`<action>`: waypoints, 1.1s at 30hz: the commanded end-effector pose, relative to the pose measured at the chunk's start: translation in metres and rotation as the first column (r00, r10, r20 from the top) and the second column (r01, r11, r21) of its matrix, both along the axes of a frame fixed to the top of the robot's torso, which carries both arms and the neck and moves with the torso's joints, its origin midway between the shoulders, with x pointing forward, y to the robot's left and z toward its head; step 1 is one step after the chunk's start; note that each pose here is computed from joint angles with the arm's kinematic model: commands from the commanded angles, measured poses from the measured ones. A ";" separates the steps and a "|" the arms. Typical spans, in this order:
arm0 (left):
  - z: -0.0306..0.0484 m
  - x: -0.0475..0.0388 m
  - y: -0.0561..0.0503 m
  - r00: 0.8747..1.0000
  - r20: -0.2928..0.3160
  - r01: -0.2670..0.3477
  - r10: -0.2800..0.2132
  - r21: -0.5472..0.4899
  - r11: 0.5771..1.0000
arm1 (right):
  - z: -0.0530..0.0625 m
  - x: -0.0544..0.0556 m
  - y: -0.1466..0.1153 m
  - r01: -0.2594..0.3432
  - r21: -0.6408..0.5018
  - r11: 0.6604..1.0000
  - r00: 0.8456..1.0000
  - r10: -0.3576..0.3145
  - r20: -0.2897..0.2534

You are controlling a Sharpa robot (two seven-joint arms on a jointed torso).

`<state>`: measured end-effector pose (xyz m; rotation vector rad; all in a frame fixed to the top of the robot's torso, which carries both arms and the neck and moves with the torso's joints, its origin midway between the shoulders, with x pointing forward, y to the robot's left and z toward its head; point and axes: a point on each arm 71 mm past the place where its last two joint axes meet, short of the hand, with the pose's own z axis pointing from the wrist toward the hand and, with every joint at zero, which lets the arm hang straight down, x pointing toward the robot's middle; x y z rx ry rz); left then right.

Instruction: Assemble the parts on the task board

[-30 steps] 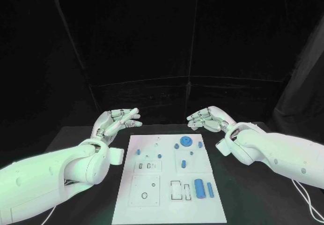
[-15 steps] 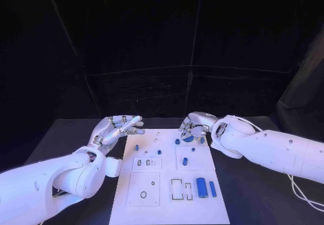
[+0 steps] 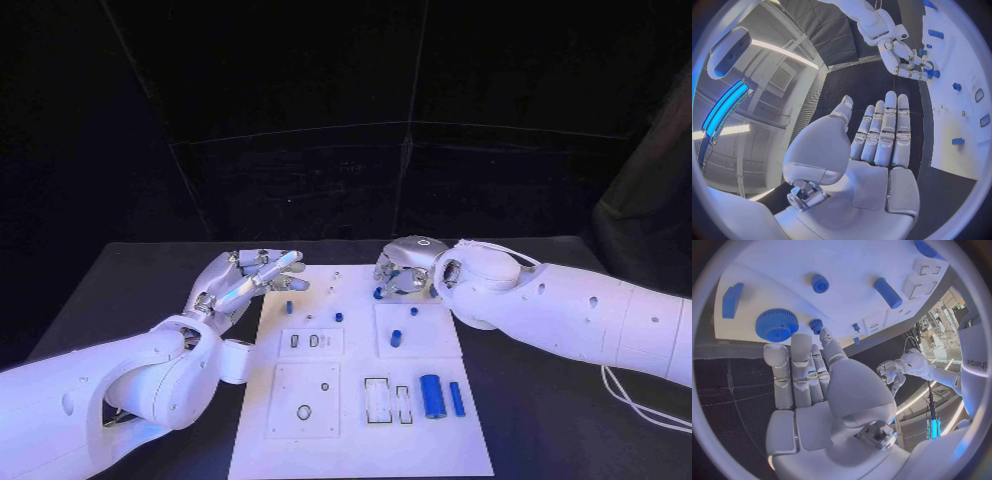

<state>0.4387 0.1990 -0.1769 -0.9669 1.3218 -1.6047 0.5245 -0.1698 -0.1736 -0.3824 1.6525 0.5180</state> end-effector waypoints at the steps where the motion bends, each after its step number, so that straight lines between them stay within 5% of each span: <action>1: 0.0017 -0.0004 -0.002 1.000 0.005 0.024 -0.024 -0.003 1.000 | 0.001 0.001 0.001 -0.001 -0.049 0.999 1.000 0.002 0.017; 24: 0.0017 0.0012 0.001 1.000 -0.003 0.023 -0.023 0.002 1.000 | -0.004 0.000 0.011 -0.032 -0.090 0.995 0.999 0.029 -0.032; 28: 0.0018 0.0014 0.001 1.000 -0.004 0.022 -0.022 0.003 1.000 | -0.001 0.000 0.011 -0.026 -0.071 0.997 1.000 0.026 0.006; 33: 0.0018 0.0016 0.002 1.000 -0.007 0.021 -0.021 0.004 1.000 | 0.011 -0.003 0.013 -0.035 0.016 0.999 0.991 0.033 0.126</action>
